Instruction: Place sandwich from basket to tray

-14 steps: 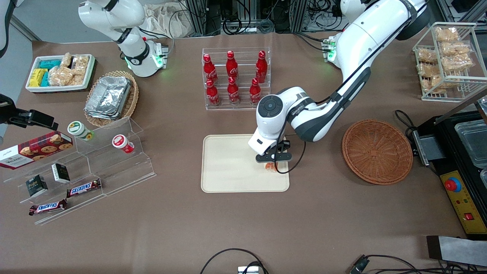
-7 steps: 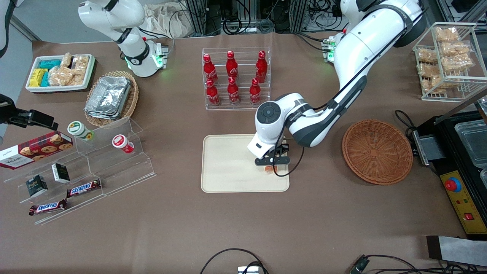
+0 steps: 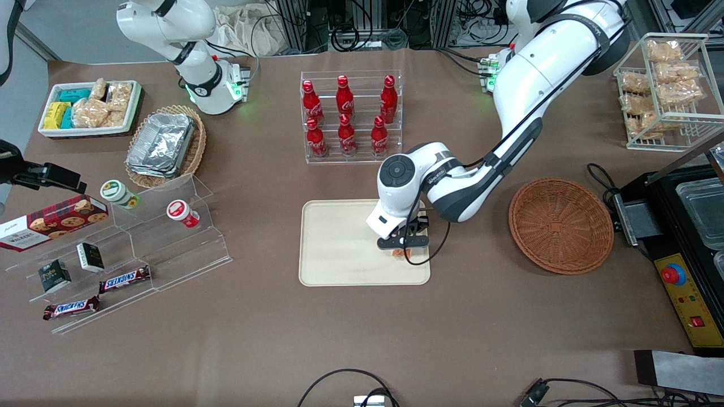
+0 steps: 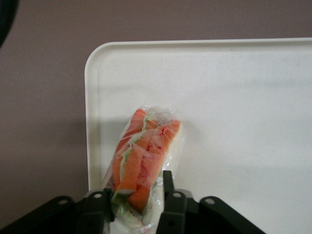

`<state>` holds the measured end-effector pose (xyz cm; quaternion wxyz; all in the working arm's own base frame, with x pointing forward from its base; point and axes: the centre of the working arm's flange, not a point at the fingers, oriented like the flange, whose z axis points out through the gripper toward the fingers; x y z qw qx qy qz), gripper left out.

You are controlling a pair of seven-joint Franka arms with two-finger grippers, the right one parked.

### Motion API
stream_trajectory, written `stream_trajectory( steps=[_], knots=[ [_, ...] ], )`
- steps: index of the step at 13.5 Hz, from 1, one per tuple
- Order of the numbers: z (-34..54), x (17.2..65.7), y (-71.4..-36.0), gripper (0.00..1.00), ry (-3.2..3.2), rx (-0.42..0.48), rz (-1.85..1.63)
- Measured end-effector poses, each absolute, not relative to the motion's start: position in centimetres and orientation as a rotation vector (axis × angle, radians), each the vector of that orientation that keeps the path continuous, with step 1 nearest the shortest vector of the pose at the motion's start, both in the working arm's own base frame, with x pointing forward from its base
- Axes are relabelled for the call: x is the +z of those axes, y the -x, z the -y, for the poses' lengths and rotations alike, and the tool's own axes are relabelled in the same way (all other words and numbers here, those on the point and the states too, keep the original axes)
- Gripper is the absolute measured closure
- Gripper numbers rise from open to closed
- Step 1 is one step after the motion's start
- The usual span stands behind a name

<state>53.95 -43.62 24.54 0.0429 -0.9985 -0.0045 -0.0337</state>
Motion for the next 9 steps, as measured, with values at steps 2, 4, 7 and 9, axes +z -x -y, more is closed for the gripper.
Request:
stream_trajectory(
  steps=[2, 4, 7, 9],
  knots=[
    [43.6, 24.9, -54.3, 0.47, 3.058, -0.115, 0.021],
    [43.6, 25.5, -54.8, 0.44, 3.063, -0.132, 0.060],
    [43.1, 27.5, -55.7, 0.44, 3.034, -0.158, 0.179],
    [42.2, 31.1, -56.8, 0.41, 2.994, -0.204, 0.290]
  ],
)
